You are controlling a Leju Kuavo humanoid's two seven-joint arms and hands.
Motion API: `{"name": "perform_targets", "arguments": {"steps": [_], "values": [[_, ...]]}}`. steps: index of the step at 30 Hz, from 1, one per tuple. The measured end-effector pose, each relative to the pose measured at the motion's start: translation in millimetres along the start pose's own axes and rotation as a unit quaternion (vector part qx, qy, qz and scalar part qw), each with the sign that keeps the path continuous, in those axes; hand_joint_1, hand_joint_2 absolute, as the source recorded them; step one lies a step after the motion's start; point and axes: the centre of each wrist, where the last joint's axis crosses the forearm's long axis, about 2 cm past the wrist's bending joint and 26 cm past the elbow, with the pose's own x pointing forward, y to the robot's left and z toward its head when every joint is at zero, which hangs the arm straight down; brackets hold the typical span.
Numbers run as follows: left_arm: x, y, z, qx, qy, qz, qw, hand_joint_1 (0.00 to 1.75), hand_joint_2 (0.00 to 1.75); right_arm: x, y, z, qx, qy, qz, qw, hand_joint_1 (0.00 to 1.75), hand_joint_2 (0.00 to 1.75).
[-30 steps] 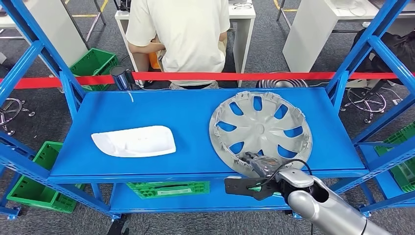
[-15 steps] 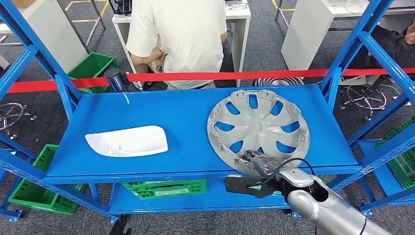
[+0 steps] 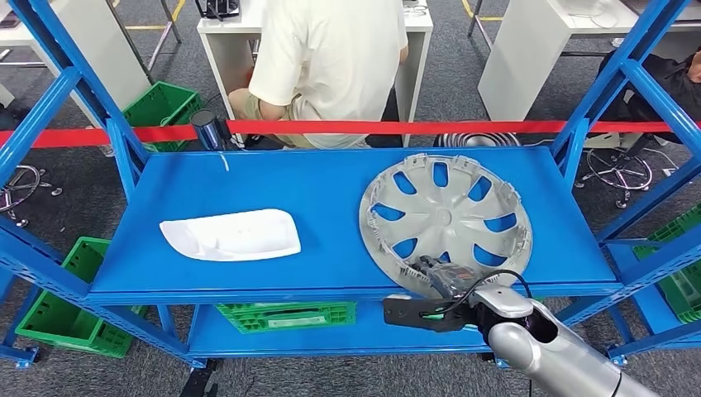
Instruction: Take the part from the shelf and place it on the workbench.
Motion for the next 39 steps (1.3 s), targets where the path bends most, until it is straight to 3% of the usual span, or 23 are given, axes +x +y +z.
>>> {"name": "perform_targets", "arguments": {"steps": [6,12,19,29,39], "values": [[0.3,2.5,-0.3,0.003,-0.010,0.004,1.000,0.00,0.00,2.9,-9.5,1.1,-0.027,-0.003,-0.009,1.000,1.44,1.75],[-2.4,6.6,-0.3,0.008,-0.015,0.009,1.000,0.00,0.00,4.5,-2.9,6.0,-0.054,-0.001,-0.035,0.998,1.75,1.75],[-3.8,7.0,0.0,0.007,-0.024,0.018,1.000,0.00,0.00,10.4,7.0,17.0,-0.104,0.005,-0.076,0.992,1.75,1.75],[-3.5,2.4,0.4,-0.001,-0.029,0.021,0.999,0.00,0.00,7.7,12.4,24.8,-0.125,0.012,-0.098,0.987,1.75,1.75],[-4.4,0.2,0.8,-0.014,-0.040,0.016,0.999,0.00,0.00,14.3,-10.4,32.0,-0.185,-0.108,-0.182,0.960,1.75,1.75]]}}
